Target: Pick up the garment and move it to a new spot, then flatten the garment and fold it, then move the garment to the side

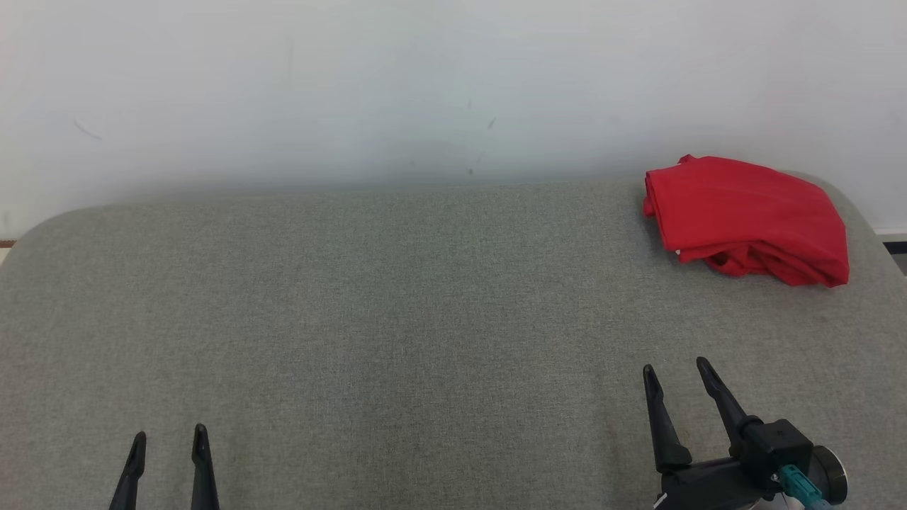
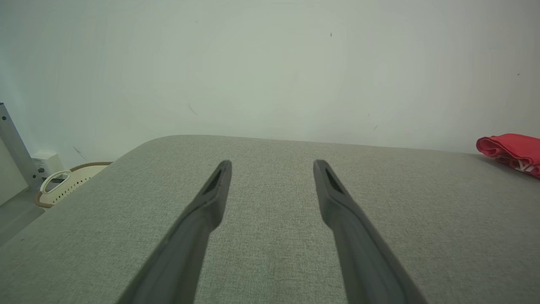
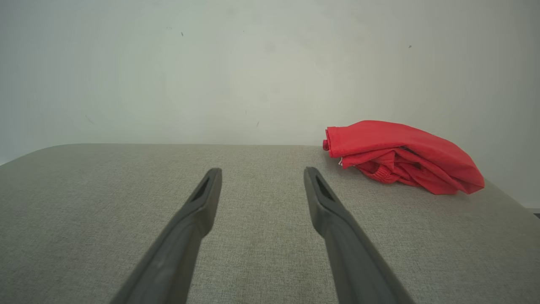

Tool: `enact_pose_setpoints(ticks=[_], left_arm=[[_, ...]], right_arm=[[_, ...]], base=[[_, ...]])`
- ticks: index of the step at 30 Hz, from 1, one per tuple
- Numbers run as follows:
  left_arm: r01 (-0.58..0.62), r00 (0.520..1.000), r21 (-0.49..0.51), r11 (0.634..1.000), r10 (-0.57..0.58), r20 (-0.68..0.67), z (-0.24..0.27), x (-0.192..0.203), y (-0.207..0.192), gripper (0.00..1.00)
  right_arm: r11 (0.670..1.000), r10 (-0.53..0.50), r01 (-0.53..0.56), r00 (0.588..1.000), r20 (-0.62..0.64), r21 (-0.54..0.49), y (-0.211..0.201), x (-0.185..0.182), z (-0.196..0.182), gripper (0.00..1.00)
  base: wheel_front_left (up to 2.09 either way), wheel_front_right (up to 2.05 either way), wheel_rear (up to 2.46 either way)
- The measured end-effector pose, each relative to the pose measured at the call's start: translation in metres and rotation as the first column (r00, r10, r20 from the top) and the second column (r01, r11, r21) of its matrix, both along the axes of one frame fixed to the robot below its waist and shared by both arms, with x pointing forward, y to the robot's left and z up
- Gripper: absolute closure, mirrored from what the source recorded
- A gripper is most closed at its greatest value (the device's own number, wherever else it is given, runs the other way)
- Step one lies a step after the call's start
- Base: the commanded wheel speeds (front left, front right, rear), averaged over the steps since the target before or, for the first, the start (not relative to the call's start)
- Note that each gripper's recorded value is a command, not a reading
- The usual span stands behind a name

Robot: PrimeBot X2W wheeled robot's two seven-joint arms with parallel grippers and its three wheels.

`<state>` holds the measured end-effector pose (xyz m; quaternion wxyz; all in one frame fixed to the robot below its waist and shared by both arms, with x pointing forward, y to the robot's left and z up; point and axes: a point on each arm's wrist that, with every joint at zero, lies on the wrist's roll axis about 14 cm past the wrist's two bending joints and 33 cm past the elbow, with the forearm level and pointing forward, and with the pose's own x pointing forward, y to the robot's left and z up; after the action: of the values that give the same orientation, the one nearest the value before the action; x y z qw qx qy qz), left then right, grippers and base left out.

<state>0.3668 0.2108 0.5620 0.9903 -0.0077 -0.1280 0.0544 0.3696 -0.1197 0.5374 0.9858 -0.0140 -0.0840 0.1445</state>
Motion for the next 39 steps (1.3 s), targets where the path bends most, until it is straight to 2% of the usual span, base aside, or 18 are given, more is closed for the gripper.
enact_pose_setpoints(ticks=[7, 8, 12, 21, 30, 39], left_arm=[[0.000, 1.000, -0.003, 1.000, 0.000, 0.002, 0.001, -0.001, 0.000, 0.00], [0.001, 1.000, -0.004, 1.000, -0.001, 0.004, 0.001, -0.001, 0.000, 1.00], [0.002, 0.999, -0.014, 1.000, -0.002, -0.039, -0.012, -0.001, -0.001, 1.00], [-0.003, 0.994, -0.212, 0.977, -0.021, -0.110, -0.033, 0.002, 0.004, 1.00], [0.008, 0.992, -0.379, 0.925, -0.056, -0.115, -0.038, 0.009, 0.003, 1.00], [0.007, 0.989, -0.517, 0.856, -0.084, -0.125, -0.046, 0.013, 0.003, 1.00]], right_arm=[[1.000, 0.000, 0.000, 1.000, -0.001, -0.001, 0.000, -0.001, 0.000, 0.00], [1.000, 0.001, -0.001, 1.000, -0.001, -0.001, 0.000, -0.001, 0.000, 1.00], [1.000, -0.006, 0.006, 0.998, -0.060, -0.006, -0.002, -0.006, -0.019, 1.00], [0.982, -0.043, 0.071, 0.987, -0.156, 0.175, -0.017, -0.001, -0.029, 1.00], [0.936, -0.060, 0.130, 0.975, -0.216, 0.326, -0.030, 0.006, -0.031, 1.00], [0.872, -0.062, 0.182, 0.962, -0.266, 0.455, -0.042, 0.013, -0.032, 1.00]], base=[[0.00, 0.00, 0.00], [0.00, 0.00, 0.00], [0.00, 0.00, 0.00], [0.00, 0.00, 0.00], [0.00, 0.00, 0.00], [0.00, 0.00, 0.00]])
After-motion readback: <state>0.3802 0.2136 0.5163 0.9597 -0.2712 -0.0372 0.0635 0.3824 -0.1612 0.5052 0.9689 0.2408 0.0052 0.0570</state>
